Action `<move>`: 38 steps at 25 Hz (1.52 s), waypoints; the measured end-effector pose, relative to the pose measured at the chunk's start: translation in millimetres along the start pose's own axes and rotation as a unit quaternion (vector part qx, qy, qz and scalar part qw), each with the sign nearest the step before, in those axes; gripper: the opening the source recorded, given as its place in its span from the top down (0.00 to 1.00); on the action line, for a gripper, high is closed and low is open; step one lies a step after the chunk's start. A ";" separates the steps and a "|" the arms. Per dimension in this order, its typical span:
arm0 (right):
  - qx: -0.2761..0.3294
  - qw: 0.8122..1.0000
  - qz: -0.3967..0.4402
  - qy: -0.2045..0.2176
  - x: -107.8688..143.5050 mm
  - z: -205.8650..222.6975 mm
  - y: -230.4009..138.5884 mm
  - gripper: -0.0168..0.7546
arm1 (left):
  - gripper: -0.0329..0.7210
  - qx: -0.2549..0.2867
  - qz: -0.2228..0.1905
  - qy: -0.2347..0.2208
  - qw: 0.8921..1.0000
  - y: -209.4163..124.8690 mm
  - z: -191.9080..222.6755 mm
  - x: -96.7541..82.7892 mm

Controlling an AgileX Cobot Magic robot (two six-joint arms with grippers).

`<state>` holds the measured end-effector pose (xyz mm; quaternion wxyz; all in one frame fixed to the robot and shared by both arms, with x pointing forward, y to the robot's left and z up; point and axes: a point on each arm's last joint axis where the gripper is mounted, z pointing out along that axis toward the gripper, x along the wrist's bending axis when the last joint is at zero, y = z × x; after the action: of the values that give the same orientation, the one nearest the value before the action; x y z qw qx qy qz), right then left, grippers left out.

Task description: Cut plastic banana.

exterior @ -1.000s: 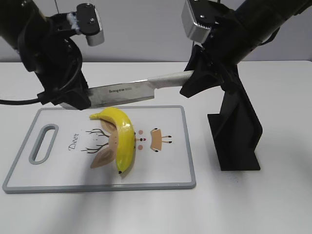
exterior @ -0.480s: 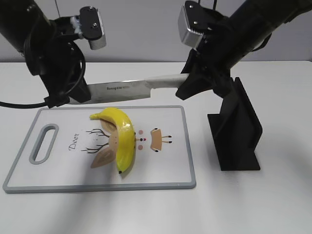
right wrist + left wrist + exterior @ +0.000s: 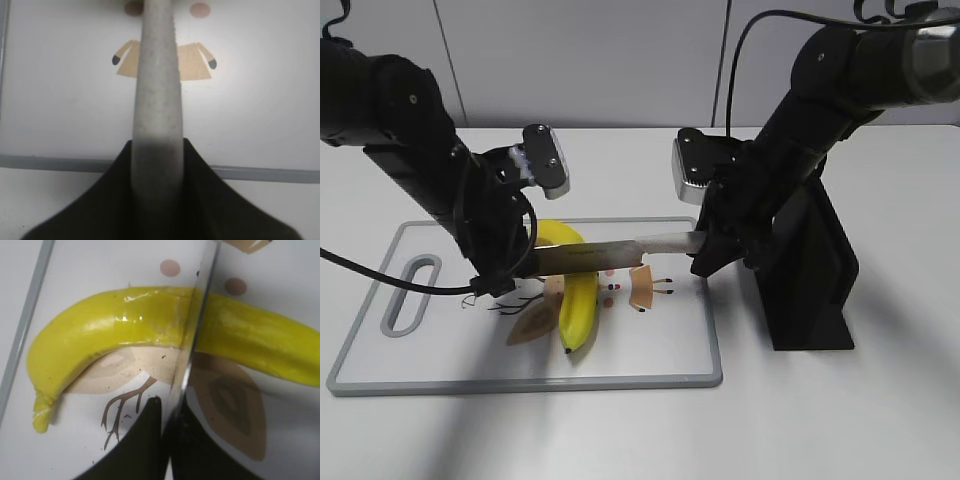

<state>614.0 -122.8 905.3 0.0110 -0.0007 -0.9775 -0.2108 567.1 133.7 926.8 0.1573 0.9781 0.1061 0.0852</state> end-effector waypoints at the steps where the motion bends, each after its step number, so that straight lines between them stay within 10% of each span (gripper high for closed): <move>1: 0.002 1.000 0.001 0.004 -0.9 3.7 -1.4 0.76 | 0.93 0.000 0.000 0.000 1.000 0.4 1.7 -0.2; 30: -0.059 0.991 -0.056 -0.104 33.9 -124.8 50.2 0.76 | 0.93 -0.092 0.047 0.111 0.988 18.0 -136.7 -21.6; 34: -0.052 0.992 -0.052 -0.099 34.6 -124.0 48.2 0.76 | 0.70 -0.097 0.035 0.117 0.988 18.4 -137.5 -20.2; 38: -0.036 0.993 -0.052 -0.096 34.4 -122.9 43.2 0.76 | 0.18 -0.101 0.027 0.125 0.987 17.5 -138.5 -17.9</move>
<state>582.4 -134.2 1035.7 -0.0943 0.0295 -0.9644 -0.2453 525.3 153.3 1059.7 0.2384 0.9415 0.0889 0.2211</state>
